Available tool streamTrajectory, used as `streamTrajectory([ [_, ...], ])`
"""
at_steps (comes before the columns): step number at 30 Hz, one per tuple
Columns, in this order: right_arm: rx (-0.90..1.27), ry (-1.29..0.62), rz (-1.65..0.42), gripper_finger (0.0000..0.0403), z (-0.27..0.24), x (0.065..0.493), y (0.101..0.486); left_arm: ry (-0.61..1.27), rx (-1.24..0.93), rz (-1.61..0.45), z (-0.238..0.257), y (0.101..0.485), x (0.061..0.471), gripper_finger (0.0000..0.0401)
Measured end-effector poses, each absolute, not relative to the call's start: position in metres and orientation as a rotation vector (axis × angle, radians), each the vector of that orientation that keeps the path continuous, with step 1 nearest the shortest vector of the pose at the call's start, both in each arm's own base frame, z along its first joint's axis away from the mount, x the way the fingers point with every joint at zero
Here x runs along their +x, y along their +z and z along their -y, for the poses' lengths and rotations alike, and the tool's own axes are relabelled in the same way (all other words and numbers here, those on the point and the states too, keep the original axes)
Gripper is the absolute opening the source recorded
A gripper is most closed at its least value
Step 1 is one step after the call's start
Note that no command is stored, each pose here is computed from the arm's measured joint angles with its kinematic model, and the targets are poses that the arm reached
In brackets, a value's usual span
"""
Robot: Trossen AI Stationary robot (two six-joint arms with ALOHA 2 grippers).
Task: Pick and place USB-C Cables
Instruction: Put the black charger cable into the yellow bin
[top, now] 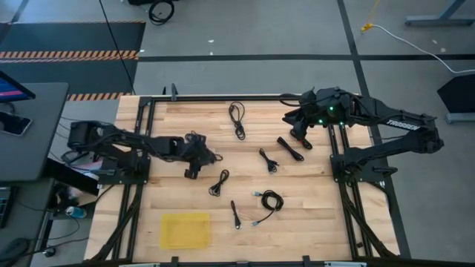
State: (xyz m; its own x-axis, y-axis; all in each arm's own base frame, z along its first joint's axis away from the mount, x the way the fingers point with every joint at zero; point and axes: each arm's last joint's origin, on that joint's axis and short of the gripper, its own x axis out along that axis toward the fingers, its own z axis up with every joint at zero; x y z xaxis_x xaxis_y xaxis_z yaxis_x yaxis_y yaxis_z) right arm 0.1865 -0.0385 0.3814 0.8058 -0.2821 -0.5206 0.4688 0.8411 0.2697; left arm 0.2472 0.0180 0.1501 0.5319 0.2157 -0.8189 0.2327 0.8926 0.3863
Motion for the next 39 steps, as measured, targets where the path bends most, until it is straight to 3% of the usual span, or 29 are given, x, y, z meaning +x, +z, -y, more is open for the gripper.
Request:
streamTrajectory([
  [7, 0.416, -0.361, -0.447, 0.0105, 0.038, 0.189, 0.385, 0.075, 0.616, -0.938, -0.02, 0.154, 0.258, 0.0229],
  [16, 0.418, -0.347, -0.426, 0.0105, 0.038, 0.19, 0.387, -0.021, 0.604, -1.014, -0.018, 0.147, 0.252, 0.0229],
  [32, 0.418, -0.323, -0.399, 0.0105, 0.037, 0.192, 0.39, 0.053, 0.537, -1.031, -0.036, 0.13, 0.261, 0.0226],
  [35, 0.418, -0.322, -0.397, 0.0105, 0.037, 0.192, 0.39, 0.086, 0.487, -1.002, -0.035, 0.127, 0.265, 0.0202],
  [39, 0.42, -0.323, -0.398, 0.0105, 0.037, 0.192, 0.39, 0.158, 0.38, -0.968, -0.036, 0.131, 0.267, 0.0128],
])
